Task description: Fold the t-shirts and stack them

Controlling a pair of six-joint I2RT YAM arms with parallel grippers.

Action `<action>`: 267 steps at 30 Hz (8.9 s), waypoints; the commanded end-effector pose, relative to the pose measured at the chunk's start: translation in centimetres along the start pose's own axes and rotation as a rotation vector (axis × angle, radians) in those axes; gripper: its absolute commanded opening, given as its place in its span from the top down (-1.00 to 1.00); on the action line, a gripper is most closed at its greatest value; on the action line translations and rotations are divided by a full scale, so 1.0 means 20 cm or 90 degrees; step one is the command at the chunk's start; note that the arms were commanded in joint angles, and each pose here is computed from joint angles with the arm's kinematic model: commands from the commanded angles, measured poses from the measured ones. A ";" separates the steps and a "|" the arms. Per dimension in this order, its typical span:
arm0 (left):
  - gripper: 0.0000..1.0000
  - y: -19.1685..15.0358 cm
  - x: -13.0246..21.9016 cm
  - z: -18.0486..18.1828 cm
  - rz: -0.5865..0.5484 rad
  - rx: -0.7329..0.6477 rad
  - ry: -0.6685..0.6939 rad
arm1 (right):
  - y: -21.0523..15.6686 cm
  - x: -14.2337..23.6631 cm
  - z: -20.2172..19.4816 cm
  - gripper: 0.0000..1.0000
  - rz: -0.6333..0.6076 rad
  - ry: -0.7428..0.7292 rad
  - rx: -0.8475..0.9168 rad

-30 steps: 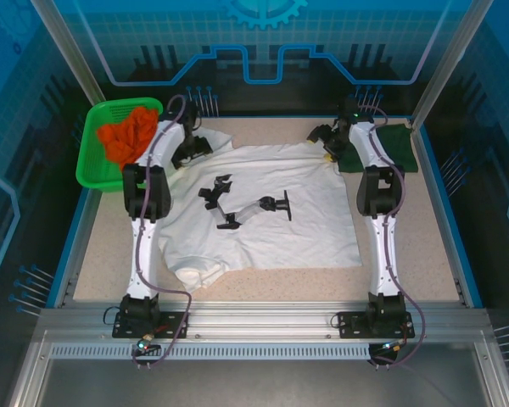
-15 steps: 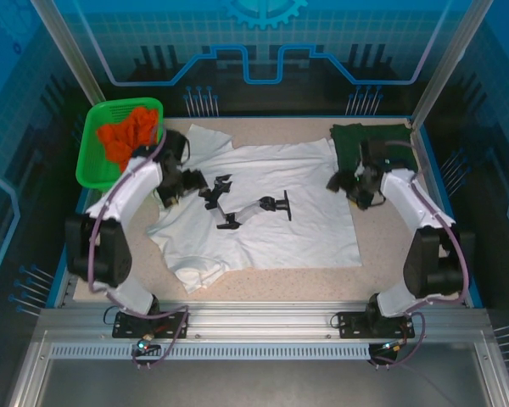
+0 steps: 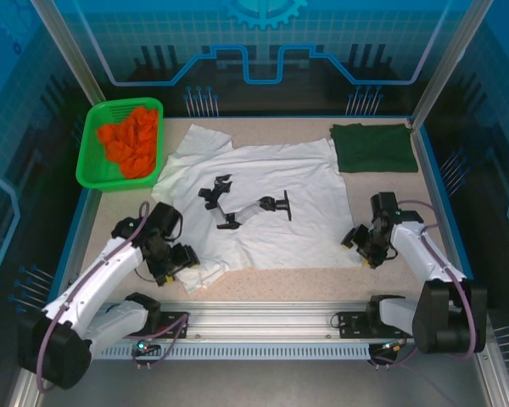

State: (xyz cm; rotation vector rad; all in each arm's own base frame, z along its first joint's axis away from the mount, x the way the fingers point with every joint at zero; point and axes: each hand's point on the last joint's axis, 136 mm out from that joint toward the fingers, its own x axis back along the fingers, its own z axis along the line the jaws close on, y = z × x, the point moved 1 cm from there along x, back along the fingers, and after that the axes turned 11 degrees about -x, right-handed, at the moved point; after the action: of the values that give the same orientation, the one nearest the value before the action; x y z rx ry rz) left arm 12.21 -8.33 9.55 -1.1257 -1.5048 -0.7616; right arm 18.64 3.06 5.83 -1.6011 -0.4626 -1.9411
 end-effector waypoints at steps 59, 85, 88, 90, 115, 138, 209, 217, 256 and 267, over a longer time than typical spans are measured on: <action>1.00 0.04 -0.22 0.08 -0.056 0.067 0.050 | 0.07 -0.11 -0.09 0.88 -0.017 0.021 -0.033; 1.00 -0.06 0.15 0.08 0.007 0.121 0.040 | 0.15 0.18 0.05 1.00 -0.084 0.055 -0.010; 1.00 0.07 0.17 -0.03 -0.002 0.155 -0.048 | 0.20 0.24 0.20 1.00 -0.080 0.075 0.010; 1.00 0.19 0.20 -0.11 -0.029 0.162 -0.090 | 0.25 0.29 0.29 1.00 -0.085 0.075 0.026; -0.48 1.41 0.46 -0.07 -0.177 0.199 -0.035 | 0.83 0.18 0.98 -0.03 -0.009 0.037 0.016; -0.52 0.85 -0.07 0.06 -0.211 0.318 -0.059 | 0.29 -0.23 0.86 0.14 0.067 0.024 0.158; 0.09 0.52 -0.33 0.22 -0.101 0.235 0.111 | -0.02 -0.23 0.01 -0.43 0.117 -0.091 -0.009; 0.03 0.33 -0.24 0.29 -0.120 0.312 0.075 | -0.09 -0.14 -0.06 -0.45 0.090 -0.066 -0.009; -0.13 0.88 -0.06 0.07 -0.058 0.143 -0.131 | -1.63 -0.34 1.35 -0.12 0.089 0.055 1.055; -0.01 0.89 -0.17 0.12 -0.051 0.193 -0.136 | -1.61 -0.53 1.30 -0.08 0.078 -0.038 1.074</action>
State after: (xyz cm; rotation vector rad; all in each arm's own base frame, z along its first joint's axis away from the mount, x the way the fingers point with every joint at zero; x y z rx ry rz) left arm 28.01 -0.45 4.63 -0.9434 -1.7647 -0.5078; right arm 20.95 46.10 6.47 -0.4255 -1.3766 -0.8231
